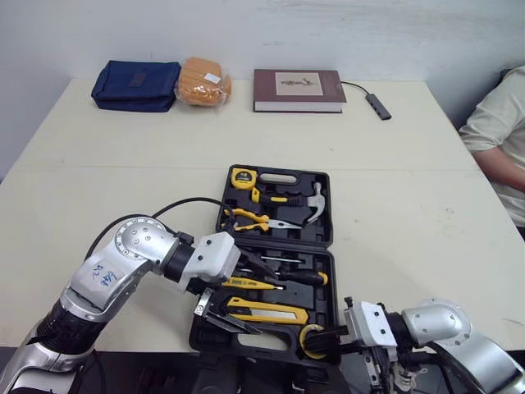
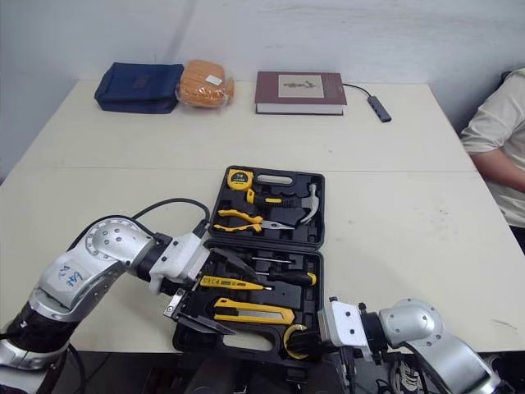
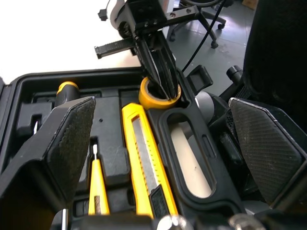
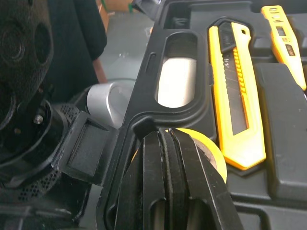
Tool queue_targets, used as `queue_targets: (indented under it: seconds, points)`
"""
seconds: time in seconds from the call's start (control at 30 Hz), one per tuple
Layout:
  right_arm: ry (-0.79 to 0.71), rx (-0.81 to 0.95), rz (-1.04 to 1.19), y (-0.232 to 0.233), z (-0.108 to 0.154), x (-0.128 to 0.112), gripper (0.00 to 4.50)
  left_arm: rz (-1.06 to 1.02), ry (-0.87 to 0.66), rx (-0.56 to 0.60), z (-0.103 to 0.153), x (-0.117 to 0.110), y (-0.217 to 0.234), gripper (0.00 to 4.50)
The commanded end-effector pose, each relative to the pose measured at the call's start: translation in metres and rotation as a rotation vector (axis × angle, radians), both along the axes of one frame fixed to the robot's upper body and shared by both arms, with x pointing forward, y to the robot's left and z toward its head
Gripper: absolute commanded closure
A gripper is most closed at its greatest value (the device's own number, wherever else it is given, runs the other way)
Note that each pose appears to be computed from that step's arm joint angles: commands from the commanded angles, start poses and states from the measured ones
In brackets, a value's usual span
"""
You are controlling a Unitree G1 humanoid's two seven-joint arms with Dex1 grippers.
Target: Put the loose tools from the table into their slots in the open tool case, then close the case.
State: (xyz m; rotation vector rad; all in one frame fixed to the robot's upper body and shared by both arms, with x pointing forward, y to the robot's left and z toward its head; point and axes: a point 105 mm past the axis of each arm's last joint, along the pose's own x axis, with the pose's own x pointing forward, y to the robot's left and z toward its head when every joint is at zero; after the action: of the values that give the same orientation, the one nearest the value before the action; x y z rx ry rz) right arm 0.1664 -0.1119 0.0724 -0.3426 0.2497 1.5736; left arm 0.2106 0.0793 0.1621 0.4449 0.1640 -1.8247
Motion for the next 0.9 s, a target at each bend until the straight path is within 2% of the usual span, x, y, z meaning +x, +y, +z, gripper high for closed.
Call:
queue_targets:
  seconds: [0.03, 0.13, 0.2, 0.33, 0.5, 0.63, 0.67, 0.77, 0.9]
  points:
    - [0.083, -0.09, -0.071, -0.022, -0.028, 0.0, 4.43, -0.033, -0.034, -0.007, 0.004, -0.003, -0.003, 0.0]
    - [0.07, -0.08, -0.062, -0.021, -0.026, 0.0, 4.43, -0.035, -0.037, -0.005, 0.003, -0.003, -0.004, 0.0]
    - [0.043, -0.055, -0.053, -0.016, -0.015, 0.001, 4.43, -0.03, -0.039, -0.003, 0.002, -0.002, -0.004, 0.0]
    - [-0.001, 0.011, -0.085, -0.013, 0.034, 0.008, 4.43, 0.087, -0.017, -0.004, 0.0, 0.009, 0.007, 0.0]
    - [-0.063, -0.044, -0.307, -0.047, 0.068, 0.043, 4.43, 0.36, -0.052, 0.02, -0.006, 0.045, 0.053, 0.0]
    - [-0.136, -0.149, -0.487, -0.084, 0.069, 0.076, 4.43, 0.546, -0.102, 0.038, -0.009, 0.073, 0.097, 0.0]
    - [-0.149, -0.173, -0.528, -0.092, 0.066, 0.085, 4.5, 0.579, -0.117, 0.053, -0.012, 0.078, 0.108, 0.56]
    - [-0.162, -0.224, -0.583, -0.102, 0.055, 0.103, 4.5, 0.64, -0.14, 0.09, -0.024, 0.092, 0.125, 1.74]
    - [-0.174, -0.257, -0.575, -0.097, 0.042, 0.118, 4.5, 0.677, -0.15, 0.107, -0.037, 0.108, 0.13, 3.6]
